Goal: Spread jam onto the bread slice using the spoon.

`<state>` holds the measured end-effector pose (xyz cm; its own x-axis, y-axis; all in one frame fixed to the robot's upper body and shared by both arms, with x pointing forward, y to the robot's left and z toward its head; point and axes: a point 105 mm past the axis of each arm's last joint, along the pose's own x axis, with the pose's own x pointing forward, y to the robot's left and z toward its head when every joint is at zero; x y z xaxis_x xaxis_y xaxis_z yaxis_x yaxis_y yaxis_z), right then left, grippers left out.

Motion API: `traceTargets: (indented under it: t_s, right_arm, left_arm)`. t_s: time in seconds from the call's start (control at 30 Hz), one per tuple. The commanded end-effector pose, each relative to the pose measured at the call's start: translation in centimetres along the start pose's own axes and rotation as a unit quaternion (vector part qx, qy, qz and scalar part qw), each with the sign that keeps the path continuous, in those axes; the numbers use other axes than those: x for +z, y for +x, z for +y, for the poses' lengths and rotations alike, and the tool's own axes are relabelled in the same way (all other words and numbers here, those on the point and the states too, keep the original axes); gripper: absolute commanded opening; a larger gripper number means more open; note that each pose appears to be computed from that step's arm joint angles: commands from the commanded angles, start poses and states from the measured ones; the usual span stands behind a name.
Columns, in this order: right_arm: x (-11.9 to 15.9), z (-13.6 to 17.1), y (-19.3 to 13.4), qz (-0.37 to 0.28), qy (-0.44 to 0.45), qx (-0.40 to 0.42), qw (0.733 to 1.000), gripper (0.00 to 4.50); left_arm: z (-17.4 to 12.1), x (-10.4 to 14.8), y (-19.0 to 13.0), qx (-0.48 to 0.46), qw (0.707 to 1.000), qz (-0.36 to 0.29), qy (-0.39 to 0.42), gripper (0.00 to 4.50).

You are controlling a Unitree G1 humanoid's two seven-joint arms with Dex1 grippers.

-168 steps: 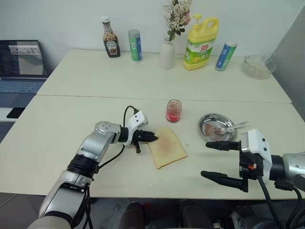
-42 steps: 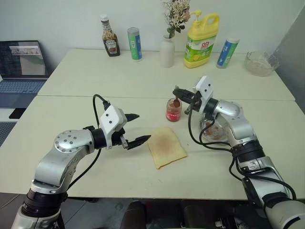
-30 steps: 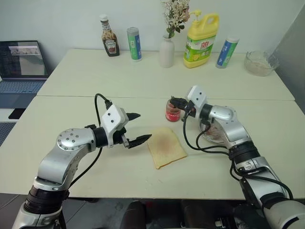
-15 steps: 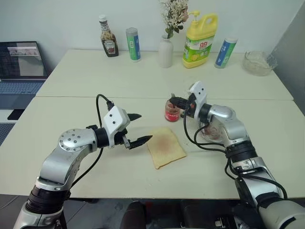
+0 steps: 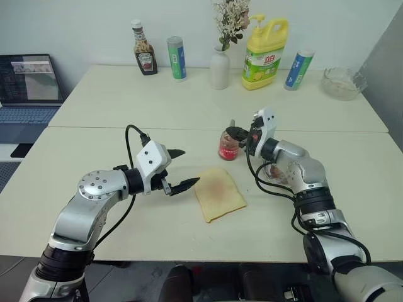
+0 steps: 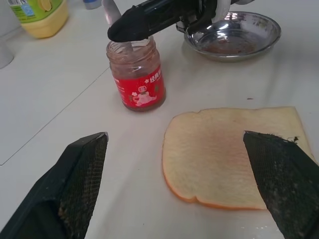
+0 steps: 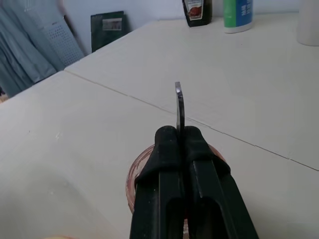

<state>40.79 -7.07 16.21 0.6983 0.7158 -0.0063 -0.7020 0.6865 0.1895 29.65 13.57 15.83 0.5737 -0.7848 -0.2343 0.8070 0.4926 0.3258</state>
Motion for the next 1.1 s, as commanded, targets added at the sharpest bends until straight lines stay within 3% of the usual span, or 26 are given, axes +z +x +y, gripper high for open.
traceTargets:
  t_s: [0.03, 0.53, 1.1]
  right_arm:
    - [1.0, -0.2, -0.2, -0.021, 0.039, -0.008, 0.999, 0.01]
    - [4.5, 1.7, -0.1, -0.074, 0.103, 0.012, 0.992, 0.01]
    - [5.6, -0.3, -1.3, -0.099, 0.225, -0.025, 0.969, 0.01]
  left_arm:
    - [-0.1, 0.5, 0.0, -0.001, 1.000, -0.010, 0.013, 4.50]
    - [-0.2, 0.1, 0.3, -0.005, 1.000, -0.006, 0.017, 4.50]
    - [-0.3, -0.2, 0.6, -0.010, 1.000, -0.003, 0.028, 4.50]
